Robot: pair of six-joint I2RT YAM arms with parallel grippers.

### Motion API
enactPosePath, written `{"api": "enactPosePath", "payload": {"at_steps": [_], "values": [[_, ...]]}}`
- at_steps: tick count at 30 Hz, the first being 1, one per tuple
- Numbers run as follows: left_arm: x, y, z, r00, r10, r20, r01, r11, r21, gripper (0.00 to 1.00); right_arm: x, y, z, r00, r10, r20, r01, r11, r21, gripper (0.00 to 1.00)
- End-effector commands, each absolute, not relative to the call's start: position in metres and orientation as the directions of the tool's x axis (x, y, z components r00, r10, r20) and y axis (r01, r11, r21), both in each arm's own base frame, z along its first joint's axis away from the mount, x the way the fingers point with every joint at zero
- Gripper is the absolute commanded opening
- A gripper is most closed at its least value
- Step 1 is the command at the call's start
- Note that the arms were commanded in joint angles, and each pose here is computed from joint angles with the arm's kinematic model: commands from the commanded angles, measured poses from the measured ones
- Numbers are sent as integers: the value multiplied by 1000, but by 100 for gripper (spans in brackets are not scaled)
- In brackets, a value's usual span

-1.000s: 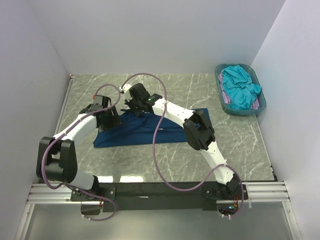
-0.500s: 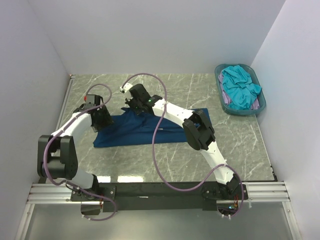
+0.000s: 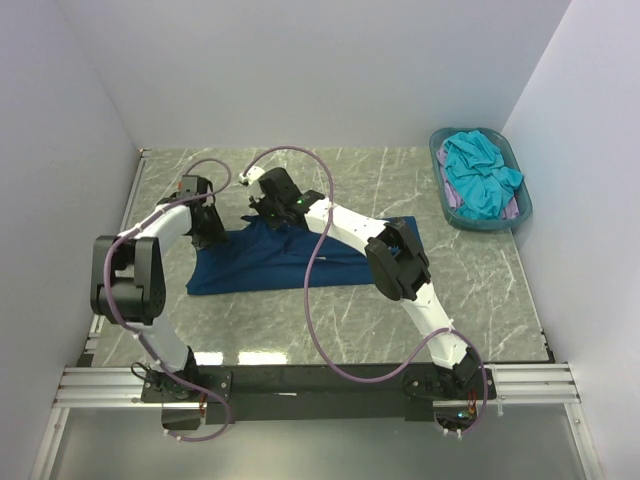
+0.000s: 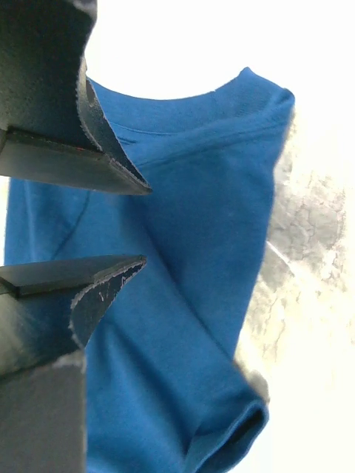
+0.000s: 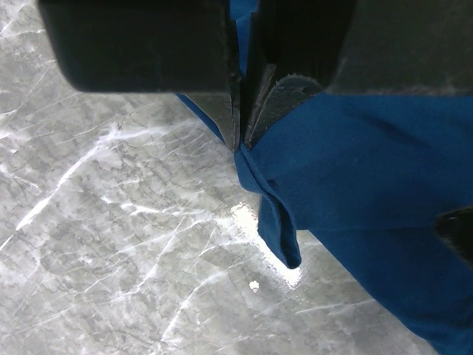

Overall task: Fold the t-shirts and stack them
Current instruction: Fold the tshirt

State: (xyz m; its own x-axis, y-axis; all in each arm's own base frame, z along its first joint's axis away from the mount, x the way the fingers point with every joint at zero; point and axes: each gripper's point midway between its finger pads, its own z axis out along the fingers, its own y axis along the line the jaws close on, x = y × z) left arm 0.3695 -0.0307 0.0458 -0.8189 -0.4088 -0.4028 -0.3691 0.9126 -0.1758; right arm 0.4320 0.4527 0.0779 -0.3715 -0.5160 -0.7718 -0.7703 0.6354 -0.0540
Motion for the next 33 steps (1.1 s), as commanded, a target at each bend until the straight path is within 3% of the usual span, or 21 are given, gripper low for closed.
{"api": "enactPosePath", "payload": {"at_steps": [1,10,16,19,33], "values": [[382,-34,50,-828,-383,-410,-338,923,-181,44,432,462,91,-346,-487,-802,-779,625,-43,9],[381,-42,33,-859,-363,-361,-315,931,-186,42,429,463,89,-347,-495,-797,-792,610,-34,10],[376,-44,32,-862,-360,-356,-311,931,-189,22,429,463,92,-344,-494,-798,-790,611,-38,10],[376,-40,39,-852,-365,-375,-319,930,-180,1,430,461,95,-340,-494,-800,-787,616,-46,10],[363,-3,50,-774,-460,-436,-471,878,-90,2,443,452,99,-342,-489,-802,-745,661,-85,11]]}}
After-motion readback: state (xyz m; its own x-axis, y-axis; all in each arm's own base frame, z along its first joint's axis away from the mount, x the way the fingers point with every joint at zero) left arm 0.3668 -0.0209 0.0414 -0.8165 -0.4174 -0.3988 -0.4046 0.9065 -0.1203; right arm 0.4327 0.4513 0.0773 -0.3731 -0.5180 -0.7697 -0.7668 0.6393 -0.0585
